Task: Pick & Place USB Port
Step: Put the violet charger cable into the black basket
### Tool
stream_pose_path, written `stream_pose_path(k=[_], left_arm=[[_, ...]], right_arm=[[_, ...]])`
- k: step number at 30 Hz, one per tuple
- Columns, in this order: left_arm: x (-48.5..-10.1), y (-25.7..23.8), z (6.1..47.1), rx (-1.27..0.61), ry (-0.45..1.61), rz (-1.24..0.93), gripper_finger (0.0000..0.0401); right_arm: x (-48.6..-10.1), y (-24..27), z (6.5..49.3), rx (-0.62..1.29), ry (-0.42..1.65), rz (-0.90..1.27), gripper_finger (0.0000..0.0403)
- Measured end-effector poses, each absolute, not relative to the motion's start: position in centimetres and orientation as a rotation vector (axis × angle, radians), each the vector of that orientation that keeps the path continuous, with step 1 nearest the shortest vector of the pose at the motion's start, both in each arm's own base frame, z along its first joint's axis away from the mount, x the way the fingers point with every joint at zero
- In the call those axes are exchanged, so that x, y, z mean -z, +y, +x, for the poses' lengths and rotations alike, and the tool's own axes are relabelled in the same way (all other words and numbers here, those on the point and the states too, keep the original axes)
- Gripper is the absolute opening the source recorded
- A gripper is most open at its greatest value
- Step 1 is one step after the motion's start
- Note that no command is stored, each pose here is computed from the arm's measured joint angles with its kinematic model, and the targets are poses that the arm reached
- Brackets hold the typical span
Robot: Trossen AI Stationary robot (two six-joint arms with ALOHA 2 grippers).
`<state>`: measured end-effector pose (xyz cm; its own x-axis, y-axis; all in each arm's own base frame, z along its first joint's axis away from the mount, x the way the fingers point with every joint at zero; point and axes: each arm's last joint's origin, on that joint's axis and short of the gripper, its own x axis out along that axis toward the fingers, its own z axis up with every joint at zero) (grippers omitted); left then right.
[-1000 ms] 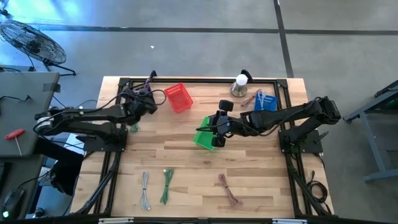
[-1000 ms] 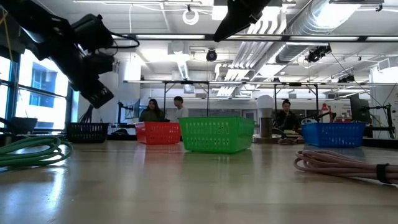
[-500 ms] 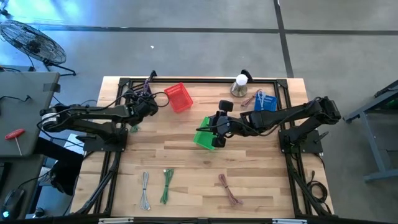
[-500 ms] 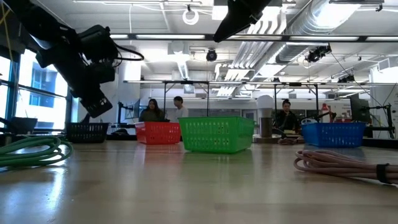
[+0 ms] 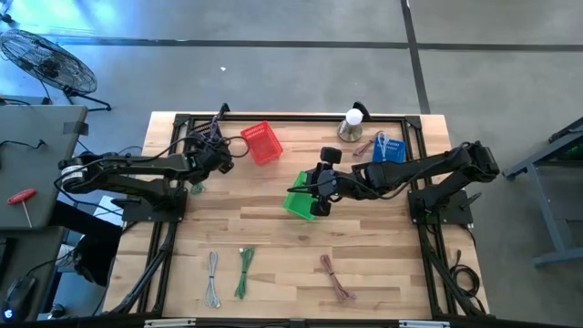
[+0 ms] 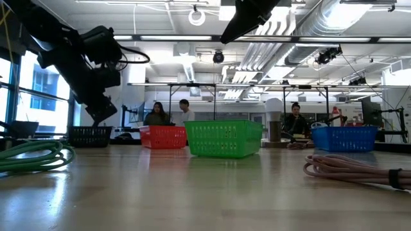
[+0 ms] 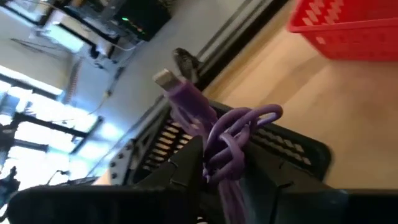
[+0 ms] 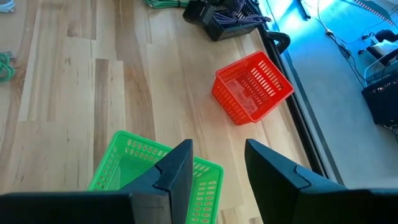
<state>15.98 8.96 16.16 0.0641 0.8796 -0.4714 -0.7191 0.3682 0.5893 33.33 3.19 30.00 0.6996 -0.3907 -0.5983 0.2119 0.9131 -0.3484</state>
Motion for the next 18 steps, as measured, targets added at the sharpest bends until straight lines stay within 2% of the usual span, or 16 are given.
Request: stream_pose_path(k=[13, 18], left_arm=[[-16.1, 8.9, 16.0, -1.194, 0.887, 0.203, 0.0091], [-17.3, 9.0, 16.0, -1.230, 0.828, 0.197, 0.0091]], right_arm=[[-30.0, 3.2, 33.3, 0.341, 0.723, -0.263, 0.0138], [-29.9, 3.2, 33.3, 0.341, 0.732, -0.266, 0.0138]])
